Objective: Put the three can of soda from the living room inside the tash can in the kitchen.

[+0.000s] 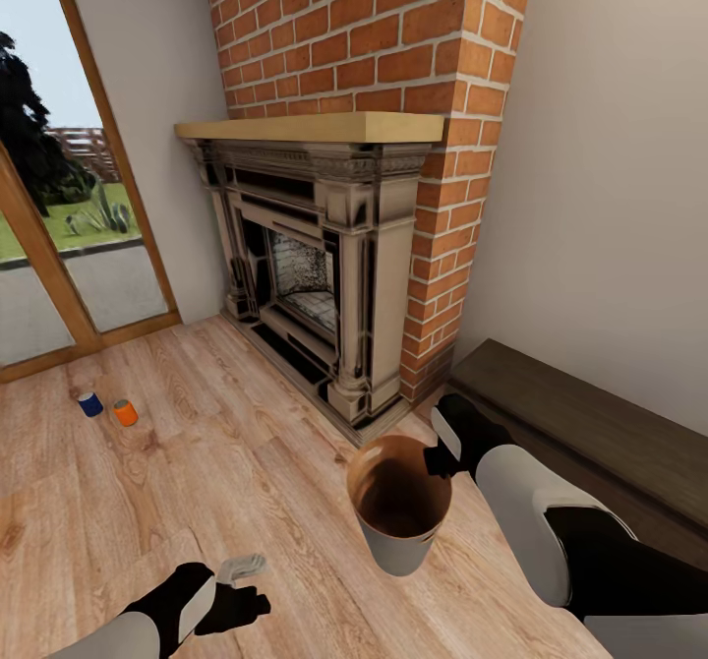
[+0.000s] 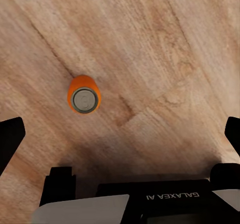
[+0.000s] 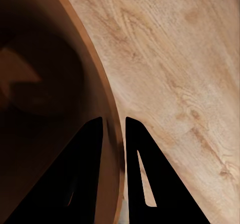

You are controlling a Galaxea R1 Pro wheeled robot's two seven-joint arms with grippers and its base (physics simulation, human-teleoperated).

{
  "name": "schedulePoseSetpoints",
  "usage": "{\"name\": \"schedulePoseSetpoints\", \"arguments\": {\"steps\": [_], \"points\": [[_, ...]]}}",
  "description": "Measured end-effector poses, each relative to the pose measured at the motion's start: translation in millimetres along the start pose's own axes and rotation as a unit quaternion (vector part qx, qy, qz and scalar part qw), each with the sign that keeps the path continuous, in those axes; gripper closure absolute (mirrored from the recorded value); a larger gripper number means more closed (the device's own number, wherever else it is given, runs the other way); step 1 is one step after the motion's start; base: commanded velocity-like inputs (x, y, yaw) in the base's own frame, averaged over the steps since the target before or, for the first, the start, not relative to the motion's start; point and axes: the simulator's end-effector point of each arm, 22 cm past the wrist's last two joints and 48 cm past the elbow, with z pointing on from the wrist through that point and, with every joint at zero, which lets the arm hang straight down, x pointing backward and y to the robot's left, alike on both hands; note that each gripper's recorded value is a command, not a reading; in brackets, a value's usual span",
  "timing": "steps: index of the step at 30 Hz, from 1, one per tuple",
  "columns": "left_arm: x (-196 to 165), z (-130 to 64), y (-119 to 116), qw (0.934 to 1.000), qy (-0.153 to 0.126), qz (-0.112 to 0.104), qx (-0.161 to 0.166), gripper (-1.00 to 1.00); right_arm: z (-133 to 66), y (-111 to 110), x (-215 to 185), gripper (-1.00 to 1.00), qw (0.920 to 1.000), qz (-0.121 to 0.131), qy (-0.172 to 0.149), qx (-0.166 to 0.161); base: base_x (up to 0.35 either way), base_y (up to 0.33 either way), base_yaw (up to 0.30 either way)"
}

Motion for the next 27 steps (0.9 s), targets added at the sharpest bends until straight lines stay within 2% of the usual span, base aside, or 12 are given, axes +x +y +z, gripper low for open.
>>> {"name": "schedulePoseSetpoints", "arguments": {"steps": [6,15,27], "points": [[0.0,-0.1,0.3,1.0,0.0,-0.002,0.0,-1.0,0.1,-1.9,-0.1,1.0,1.0,-0.002,0.0,0.004,0.0,0.0,0.0],[2.2,15.6,-1.2,0.9996,-0.004,-0.024,0.015,-1.0,16.6,0.0,4.2,1.0,1.0,-0.002,0.0,0.004,0.0,0.0,0.0],[7.5,36.8,-2.6,0.999,-0.005,-0.03,0.033,-1.0,38.8,3.6,10.2,1.0,1.0,-0.002,0.0,0.003,0.0,0.0,0.0]]}}
